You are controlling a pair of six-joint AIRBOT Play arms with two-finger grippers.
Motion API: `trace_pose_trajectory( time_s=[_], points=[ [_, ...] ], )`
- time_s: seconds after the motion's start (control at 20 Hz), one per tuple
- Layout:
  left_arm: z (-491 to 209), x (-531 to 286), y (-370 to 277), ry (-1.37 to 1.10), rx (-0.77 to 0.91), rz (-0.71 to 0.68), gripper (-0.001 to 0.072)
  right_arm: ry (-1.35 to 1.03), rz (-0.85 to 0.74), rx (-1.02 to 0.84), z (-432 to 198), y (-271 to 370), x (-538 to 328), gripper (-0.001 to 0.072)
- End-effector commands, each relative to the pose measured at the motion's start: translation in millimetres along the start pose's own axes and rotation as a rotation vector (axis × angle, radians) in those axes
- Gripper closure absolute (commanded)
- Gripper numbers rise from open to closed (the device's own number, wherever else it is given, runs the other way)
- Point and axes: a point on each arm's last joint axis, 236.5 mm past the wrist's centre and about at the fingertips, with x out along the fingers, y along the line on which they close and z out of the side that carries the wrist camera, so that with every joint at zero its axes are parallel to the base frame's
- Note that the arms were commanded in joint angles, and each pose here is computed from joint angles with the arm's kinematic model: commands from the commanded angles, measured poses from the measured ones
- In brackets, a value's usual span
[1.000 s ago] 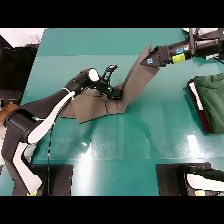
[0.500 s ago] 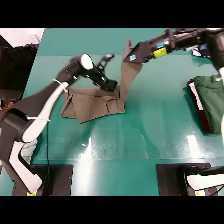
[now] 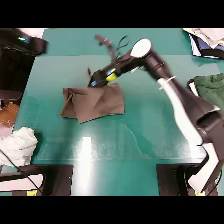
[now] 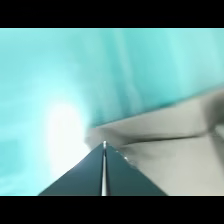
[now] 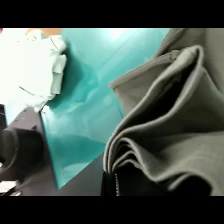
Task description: Fold the shirts.
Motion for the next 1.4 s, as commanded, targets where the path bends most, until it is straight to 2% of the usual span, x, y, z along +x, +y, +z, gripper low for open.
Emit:
trace_pose_trajectory(
  time_s=[0.0, 0.05, 0.1, 0.25, 0.3, 0.4, 0.5, 0.75, 0.8, 0.85, 1.0, 1.3, 1.35],
  points=[
    [1, -55, 46, -0.076, -0.053, 0.114, 0.0685, -0.041, 0.006, -0.084, -3, -1, 78, 0.052],
    [0, -56, 46, -0.074, -0.053, 0.115, 0.0684, -0.081, 0.011, -0.123, 3, 5, 92, 0.0244],
    [-1, -56, 45, -0.07, -0.053, 0.112, 0.0684, -0.123, 0.014, -0.143, 11, 12, 99, 0.0105],
    [-3, -52, 39, -0.061, -0.057, 0.086, 0.0684, -0.142, -0.03, -0.176, 23, 13, 71, 0.0137],
    [-5, -52, 39, -0.054, -0.058, 0.085, 0.0684, -0.113, -0.057, -0.153, 19, 4, 55, 0.017],
    [-7, -49, 38, -0.041, -0.059, 0.08, 0.0684, -0.033, -0.147, -0.119, 2, -29, 15, 0.0177],
    [-14, -37, 27, -0.015, -0.071, 0.026, 0.0684, 0.016, -0.238, -0.034, -19, -71, -25, 0.0178],
    [-47, 14, 1, 0.075, -0.13, -0.106, 0.0684, 0.035, -0.309, 0.303, -92, -155, -96, 0.0171],
    [-54, 22, -2, 0.091, -0.139, -0.116, 0.0684, 0.037, -0.298, 0.369, -107, -167, -100, 0.0058],
    [-58, 27, -6, 0.1, -0.15, -0.134, 0.0684, 0.035, -0.272, 0.432, -120, -173, -100, -0.0008],
    [-61, 35, -9, 0.101, -0.164, -0.151, 0.0684, -0.027, -0.234, 0.56, -137, -188, -91, 0.0014],
    [-55, 35, -10, 0.074, -0.169, -0.156, 0.0684, -0.097, -0.194, 0.555, -122, -188, -42, 0.0017],
    [-55, 35, -10, 0.075, -0.169, -0.157, 0.0684, -0.088, -0.167, 0.556, -118, -184, -30, 0.0038]
  ],
)
